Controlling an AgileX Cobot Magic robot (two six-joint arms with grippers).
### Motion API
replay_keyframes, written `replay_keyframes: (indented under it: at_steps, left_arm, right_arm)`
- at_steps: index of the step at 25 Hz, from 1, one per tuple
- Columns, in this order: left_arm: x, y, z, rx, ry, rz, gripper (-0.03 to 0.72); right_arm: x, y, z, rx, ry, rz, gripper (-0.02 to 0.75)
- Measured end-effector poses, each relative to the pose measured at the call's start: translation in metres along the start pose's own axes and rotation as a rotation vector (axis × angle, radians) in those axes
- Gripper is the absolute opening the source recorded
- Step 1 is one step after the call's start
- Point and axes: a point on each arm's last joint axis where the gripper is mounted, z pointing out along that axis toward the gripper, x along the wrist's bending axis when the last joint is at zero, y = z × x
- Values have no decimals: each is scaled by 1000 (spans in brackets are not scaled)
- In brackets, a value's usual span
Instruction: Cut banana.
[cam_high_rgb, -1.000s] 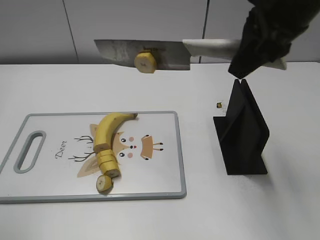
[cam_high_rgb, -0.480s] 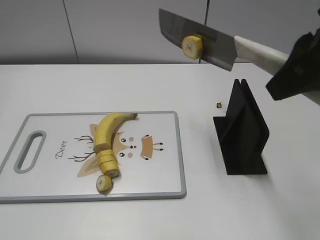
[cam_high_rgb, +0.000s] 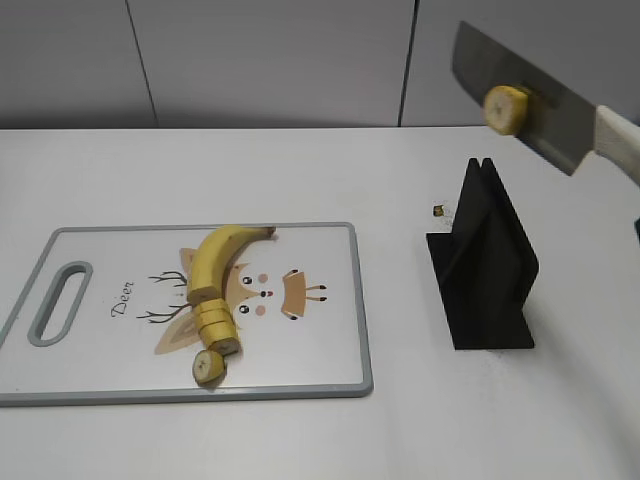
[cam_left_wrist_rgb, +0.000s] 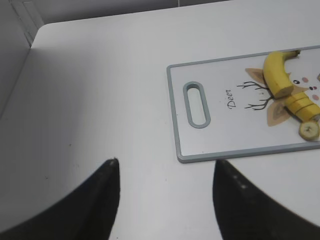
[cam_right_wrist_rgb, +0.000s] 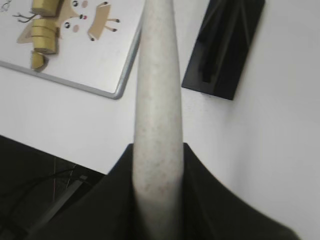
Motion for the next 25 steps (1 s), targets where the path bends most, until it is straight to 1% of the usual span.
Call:
replay_keyframes:
  at_steps: [3, 4, 10, 14, 17, 25]
  left_arm:
    - [-2, -16, 0, -35, -8, -3, 575]
    - [-3, -19, 2, -31, -8, -3, 575]
    - [-2, -31, 19, 33, 3, 2, 574]
    - [-1, -28, 27, -27, 9, 2, 566]
    - [-1, -28, 30, -35, 15, 3, 550]
    - [-1, -27, 30, -47, 11, -2, 520]
  right_arm:
    - [-8, -10, -4, -30, -53, 68, 160]
    - [-10, -13, -4, -37, -63, 84, 160]
    - [-12, -18, -4, -50, -64, 134, 160]
    - [-11, -12, -1, -91, -51, 173, 160]
    - [-11, -6, 8, -88, -53, 181, 160]
    - [-14, 12, 53, -16, -109, 177, 160]
